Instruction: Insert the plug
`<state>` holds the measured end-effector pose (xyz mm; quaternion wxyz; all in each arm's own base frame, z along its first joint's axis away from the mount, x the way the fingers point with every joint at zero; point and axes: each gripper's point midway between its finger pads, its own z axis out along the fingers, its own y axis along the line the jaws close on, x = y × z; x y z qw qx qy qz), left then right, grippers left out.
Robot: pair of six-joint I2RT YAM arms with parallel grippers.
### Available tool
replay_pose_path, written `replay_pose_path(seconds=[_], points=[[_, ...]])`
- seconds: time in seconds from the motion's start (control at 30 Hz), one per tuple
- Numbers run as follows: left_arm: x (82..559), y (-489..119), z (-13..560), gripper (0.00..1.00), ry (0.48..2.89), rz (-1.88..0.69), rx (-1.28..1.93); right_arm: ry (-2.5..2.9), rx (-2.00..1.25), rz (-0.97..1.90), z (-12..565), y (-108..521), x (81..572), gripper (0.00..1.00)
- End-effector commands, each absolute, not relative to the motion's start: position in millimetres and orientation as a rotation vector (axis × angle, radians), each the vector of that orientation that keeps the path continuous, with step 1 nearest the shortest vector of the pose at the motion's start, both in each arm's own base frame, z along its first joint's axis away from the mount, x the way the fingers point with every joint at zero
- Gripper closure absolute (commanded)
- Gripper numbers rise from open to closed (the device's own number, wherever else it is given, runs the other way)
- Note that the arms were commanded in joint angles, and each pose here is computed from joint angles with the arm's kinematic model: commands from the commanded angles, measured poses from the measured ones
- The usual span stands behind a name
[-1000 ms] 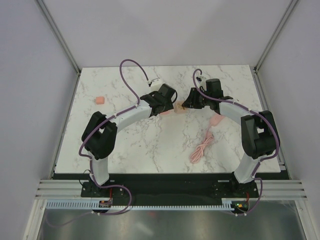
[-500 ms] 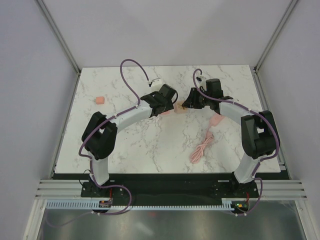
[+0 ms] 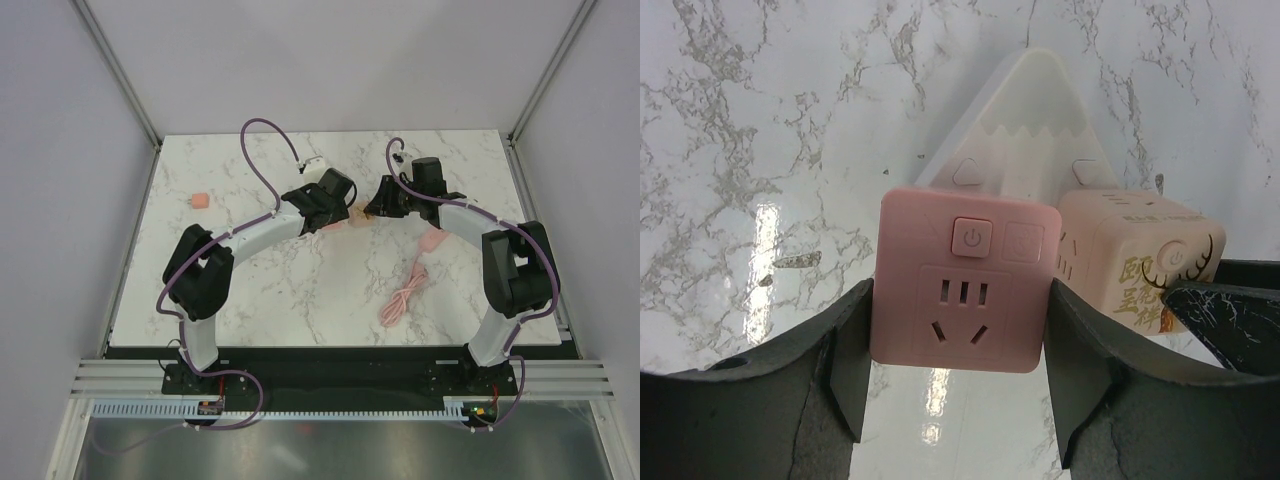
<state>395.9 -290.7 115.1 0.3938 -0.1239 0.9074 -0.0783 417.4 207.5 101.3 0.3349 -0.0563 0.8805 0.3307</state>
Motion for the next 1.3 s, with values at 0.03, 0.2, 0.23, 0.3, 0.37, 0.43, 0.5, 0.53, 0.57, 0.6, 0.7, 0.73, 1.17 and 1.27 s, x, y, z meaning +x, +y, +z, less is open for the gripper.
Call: replay_pose_path(seconds=[0.03, 0.2, 0.23, 0.3, 0.37, 0.43, 0.5, 0.53, 0.57, 0.6, 0.7, 0.73, 1.17, 1.27], points=[[410.9, -296.7, 152.2, 0.98, 2.181, -0.269, -0.398, 2.306, -0.153, 0.850, 101.3, 206.2, 416.0, 0.58], [411.8, -299.3, 144.2, 0.98, 2.192, -0.271, -0.406, 2.307, -0.156, 0.854, 101.3, 207.2, 415.1, 0.58], [411.9, -300.1, 143.2, 0.98, 2.195, -0.272, -0.405, 2.304, -0.157, 0.854, 102.5, 207.3, 415.5, 0.59], [412.0, -302.0, 139.9, 0.98, 2.200, -0.280, -0.407, 2.304, -0.157, 0.852, 102.6, 206.5, 415.5, 0.59], [411.7, -302.7, 137.6, 0.98, 2.204, -0.283, -0.412, 2.305, -0.158, 0.853, 102.0, 207.0, 414.8, 0.59], [411.9, -301.9, 136.4, 0.98, 2.203, -0.278, -0.416, 2.307, -0.156, 0.854, 101.4, 207.1, 414.7, 0.59], [411.7, -299.7, 135.2, 0.98, 2.200, -0.268, -0.422, 2.310, -0.160, 0.854, 100.6, 207.0, 414.0, 0.59], [412.0, -298.2, 134.1, 0.98, 2.198, -0.257, -0.421, 2.308, -0.160, 0.854, 100.9, 207.0, 413.8, 0.59], [412.6, -298.6, 133.8, 0.98, 2.198, -0.255, -0.418, 2.307, -0.161, 0.856, 101.6, 207.3, 414.1, 0.59], [413.2, -298.1, 132.0, 0.98, 2.198, -0.248, -0.417, 2.306, -0.162, 0.858, 101.7, 207.5, 413.9, 0.59], [414.0, -297.2, 129.1, 0.98, 2.200, -0.234, -0.411, 2.309, -0.160, 0.857, 100.8, 206.7, 413.6, 0.59], [413.8, -296.6, 128.1, 0.98, 2.200, -0.229, -0.408, 2.306, -0.162, 0.856, 101.8, 206.6, 413.5, 0.60], [418.4, -289.1, 145.5, 0.98, 2.151, -0.203, -0.398, 2.307, -0.161, 0.860, 101.9, 207.5, 413.0, 0.60], [420.0, -290.8, 142.7, 0.98, 2.153, -0.209, -0.395, 2.304, -0.159, 0.862, 104.1, 207.2, 413.4, 0.60]])
